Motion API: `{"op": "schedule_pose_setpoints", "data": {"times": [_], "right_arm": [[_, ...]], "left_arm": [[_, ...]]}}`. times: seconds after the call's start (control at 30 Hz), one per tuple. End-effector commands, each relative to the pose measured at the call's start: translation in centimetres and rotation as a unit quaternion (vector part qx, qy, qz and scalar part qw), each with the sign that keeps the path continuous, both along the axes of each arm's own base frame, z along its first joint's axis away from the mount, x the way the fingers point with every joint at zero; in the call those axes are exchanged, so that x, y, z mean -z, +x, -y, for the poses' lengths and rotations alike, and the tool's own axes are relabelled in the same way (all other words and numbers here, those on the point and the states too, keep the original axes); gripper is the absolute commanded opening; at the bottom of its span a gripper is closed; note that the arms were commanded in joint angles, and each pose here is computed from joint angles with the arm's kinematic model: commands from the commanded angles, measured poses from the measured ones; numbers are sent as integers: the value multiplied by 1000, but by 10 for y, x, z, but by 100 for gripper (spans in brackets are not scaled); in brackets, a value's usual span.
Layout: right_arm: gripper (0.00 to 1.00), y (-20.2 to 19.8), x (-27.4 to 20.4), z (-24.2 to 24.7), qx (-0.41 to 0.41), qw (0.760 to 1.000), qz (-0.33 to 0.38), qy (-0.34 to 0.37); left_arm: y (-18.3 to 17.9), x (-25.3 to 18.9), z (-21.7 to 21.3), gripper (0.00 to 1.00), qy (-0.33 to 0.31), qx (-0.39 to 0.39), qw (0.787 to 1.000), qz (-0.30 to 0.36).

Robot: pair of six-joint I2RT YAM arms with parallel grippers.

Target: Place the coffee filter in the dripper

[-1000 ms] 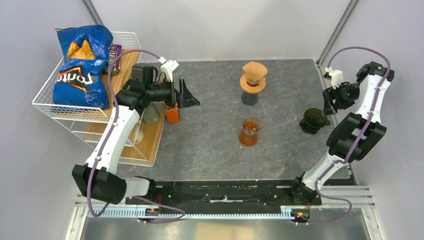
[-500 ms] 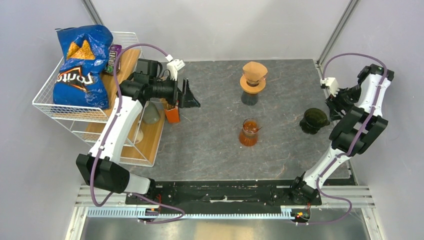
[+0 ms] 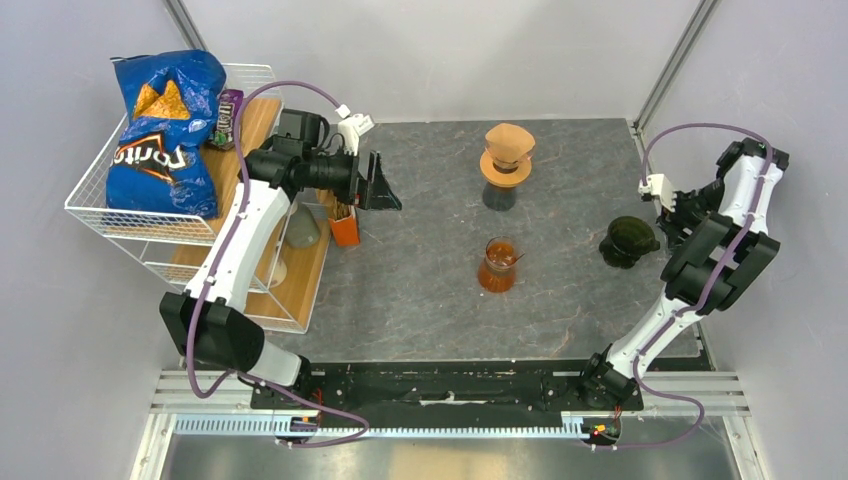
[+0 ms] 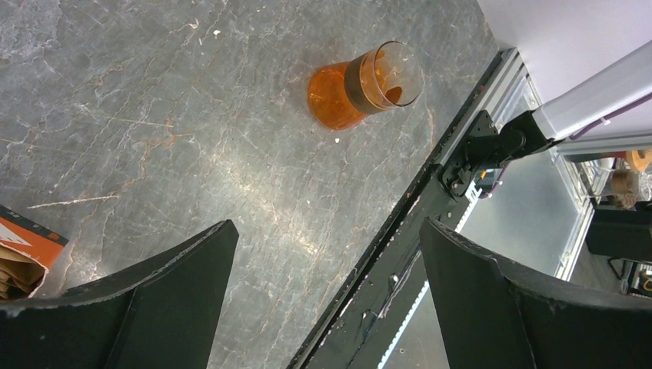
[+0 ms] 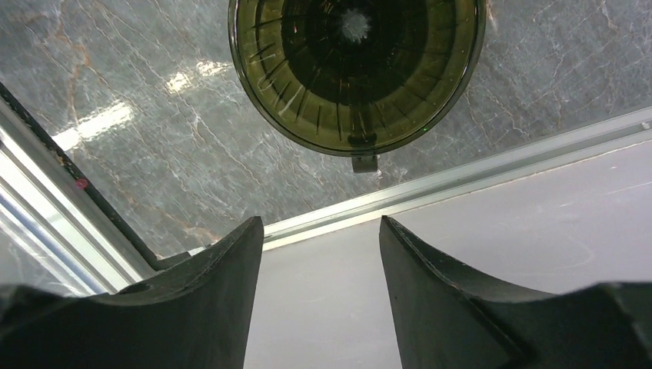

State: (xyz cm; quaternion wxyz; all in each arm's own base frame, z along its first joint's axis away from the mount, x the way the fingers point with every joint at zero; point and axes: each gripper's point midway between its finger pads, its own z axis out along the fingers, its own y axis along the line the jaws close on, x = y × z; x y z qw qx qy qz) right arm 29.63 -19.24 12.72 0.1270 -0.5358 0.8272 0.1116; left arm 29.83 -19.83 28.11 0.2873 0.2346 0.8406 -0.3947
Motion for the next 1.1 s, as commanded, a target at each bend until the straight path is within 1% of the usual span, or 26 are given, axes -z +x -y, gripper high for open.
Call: {"op": "schedule_pose_setpoints", "data": {"times": [0.0,0.17,0.4,0.63,0.7,0.87,1.07], "right_arm": [[64,5,4,-1,-51,998,20,4],[63,4,18,-3,-66,998,18,9],[59,11,39,-6,-77,996,47,4],[59,17,51,-2,-76,996,52,-6],[61,20,47,-1,-68,996,56,-5],[68,26,37,-6,-49,997,65,13],[68,26,32,-23,-52,995,78,42]], "left_arm": [[5,-13,2,96,2,10,1000,29],[7,-12,1,96,7,6,999,32],[10,-14,1,96,7,0,1000,30],[10,-15,0,96,11,-1,1000,28],[10,-15,0,96,12,-2,1000,29],[11,-13,0,96,13,-2,1000,28],[13,-14,0,96,15,-3,999,31]]}}
